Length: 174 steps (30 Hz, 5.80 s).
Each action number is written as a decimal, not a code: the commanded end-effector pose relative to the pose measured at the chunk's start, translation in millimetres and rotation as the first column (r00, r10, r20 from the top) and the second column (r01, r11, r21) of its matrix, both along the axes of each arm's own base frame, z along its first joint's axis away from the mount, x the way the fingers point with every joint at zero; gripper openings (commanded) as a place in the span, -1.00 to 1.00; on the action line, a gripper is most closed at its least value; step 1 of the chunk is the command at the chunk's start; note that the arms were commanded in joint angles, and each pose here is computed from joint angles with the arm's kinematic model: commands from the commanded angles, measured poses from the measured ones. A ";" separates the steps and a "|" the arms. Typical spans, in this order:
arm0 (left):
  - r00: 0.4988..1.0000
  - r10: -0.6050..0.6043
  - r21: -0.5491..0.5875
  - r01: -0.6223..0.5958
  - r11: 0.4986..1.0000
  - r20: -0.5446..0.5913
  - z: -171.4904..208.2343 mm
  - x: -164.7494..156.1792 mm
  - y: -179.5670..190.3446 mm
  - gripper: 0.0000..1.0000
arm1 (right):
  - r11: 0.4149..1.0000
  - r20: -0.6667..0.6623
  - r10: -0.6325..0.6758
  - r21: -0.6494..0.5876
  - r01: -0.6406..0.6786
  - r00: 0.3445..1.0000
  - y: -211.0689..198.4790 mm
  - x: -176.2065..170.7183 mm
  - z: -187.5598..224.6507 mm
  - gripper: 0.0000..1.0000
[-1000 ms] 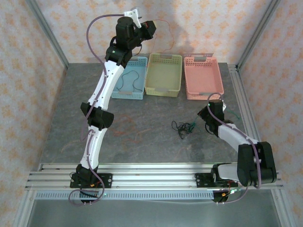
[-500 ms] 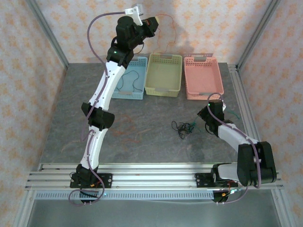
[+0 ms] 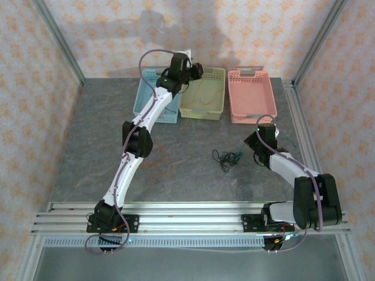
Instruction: Untangle the cables
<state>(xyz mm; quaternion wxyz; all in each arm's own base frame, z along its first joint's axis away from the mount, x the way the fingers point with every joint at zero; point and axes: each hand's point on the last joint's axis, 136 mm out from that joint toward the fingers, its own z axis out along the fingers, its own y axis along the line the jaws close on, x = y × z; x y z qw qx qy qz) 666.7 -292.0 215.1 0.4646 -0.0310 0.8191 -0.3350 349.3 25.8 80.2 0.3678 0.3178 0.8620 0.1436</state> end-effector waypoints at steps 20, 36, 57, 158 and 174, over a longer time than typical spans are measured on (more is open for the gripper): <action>0.874 0.123 -0.114 -0.078 0.990 0.469 260.8 -54.4 49.5 -1.00 | 1.000 0.016 0.017 -0.002 -0.017 1.000 4.6 9.7 8.4 -1.00; 0.854 0.174 -0.179 -0.097 0.979 0.489 242.5 -30.6 46.6 -1.00 | 1.000 0.006 0.025 -0.002 -0.025 1.000 7.0 11.0 6.2 -1.00; 0.986 0.121 0.082 -0.131 0.988 0.117 40.6 9.3 34.2 -0.92 | 0.999 0.001 0.034 -0.006 -0.034 0.999 9.0 12.1 5.7 -1.00; 0.985 -0.091 0.347 0.035 0.937 0.147 204.4 -187.3 -10.1 -1.00 | 0.997 -0.028 0.065 0.035 -0.065 0.997 18.8 16.4 -3.6 -1.00; 0.992 0.060 0.281 -0.088 0.956 0.108 69.5 -48.3 -6.9 -1.00 | 0.997 -0.030 0.070 0.034 -0.069 0.997 19.7 16.2 -3.8 -1.00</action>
